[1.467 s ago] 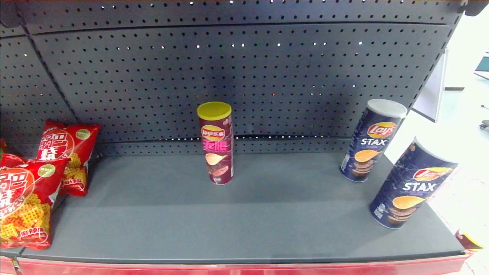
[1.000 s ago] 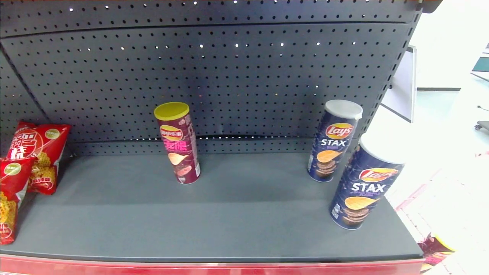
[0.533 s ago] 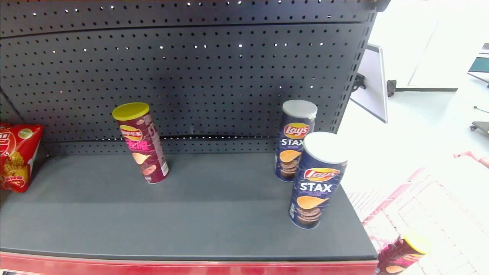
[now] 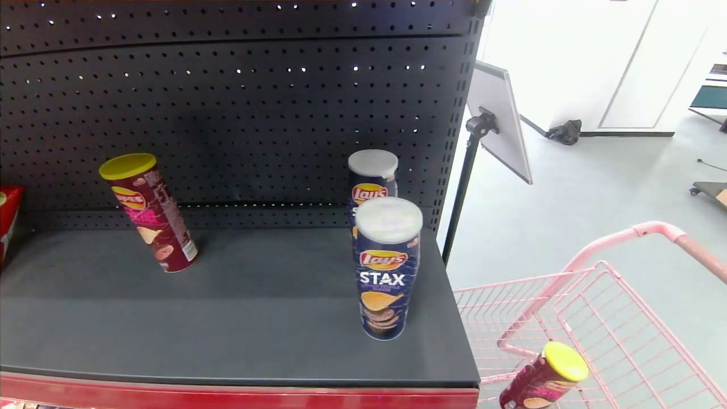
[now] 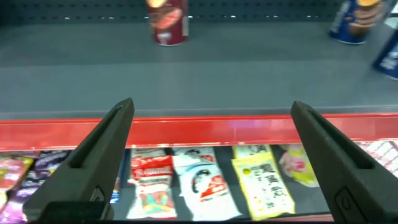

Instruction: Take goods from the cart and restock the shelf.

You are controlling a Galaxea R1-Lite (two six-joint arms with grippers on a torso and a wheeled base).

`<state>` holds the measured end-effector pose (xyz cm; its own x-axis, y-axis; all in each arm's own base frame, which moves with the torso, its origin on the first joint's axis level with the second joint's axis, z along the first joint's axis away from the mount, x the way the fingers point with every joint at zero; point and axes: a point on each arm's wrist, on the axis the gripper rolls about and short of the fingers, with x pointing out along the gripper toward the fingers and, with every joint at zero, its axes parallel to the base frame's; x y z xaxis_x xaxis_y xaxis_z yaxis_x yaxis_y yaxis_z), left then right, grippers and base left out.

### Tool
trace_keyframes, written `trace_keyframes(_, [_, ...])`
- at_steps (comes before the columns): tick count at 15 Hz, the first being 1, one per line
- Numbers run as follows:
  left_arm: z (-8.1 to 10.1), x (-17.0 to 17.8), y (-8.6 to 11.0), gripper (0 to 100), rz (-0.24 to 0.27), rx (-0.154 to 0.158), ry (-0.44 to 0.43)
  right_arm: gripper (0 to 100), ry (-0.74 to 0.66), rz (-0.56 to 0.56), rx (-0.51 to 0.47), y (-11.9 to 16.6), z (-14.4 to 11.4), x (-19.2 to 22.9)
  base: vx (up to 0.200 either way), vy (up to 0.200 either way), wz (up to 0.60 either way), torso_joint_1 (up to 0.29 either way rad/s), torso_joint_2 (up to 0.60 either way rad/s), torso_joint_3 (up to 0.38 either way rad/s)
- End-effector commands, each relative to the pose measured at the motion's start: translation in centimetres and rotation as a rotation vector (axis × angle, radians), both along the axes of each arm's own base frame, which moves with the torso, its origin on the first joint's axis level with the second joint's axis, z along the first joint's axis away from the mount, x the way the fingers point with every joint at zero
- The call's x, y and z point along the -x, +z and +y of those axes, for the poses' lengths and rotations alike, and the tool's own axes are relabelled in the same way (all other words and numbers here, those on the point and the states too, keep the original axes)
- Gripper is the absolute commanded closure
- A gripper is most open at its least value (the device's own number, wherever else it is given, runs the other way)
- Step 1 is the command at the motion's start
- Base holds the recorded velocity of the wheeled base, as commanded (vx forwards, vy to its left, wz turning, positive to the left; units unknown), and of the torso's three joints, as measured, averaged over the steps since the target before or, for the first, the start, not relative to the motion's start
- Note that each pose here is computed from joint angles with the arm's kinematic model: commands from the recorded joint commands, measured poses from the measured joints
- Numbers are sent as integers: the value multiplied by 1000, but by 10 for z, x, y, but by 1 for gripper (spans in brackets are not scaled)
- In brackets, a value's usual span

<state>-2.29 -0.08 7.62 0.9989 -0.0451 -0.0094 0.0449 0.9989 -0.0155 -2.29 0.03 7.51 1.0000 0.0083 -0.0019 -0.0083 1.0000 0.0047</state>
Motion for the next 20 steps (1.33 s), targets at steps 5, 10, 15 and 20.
trace_keyframes(5, [0,0,0,0,0,0,1,0,1,1,0,0,0,0,0,-200,0,3,2,4])
trace_keyframes(10, [0,0,0,0,0,0,1,0,1,1,0,0,0,0,0,-160,0,3,-1,4])
trace_keyframes(15, [0,0,0,0,0,0,-1,0,2,1,0,0,0,0,0,0,0,-11,24,16])
trace_keyframes(20, [0,0,0,0,0,0,-1,0,1,1,0,0,0,0,0,0,0,-140,331,179])
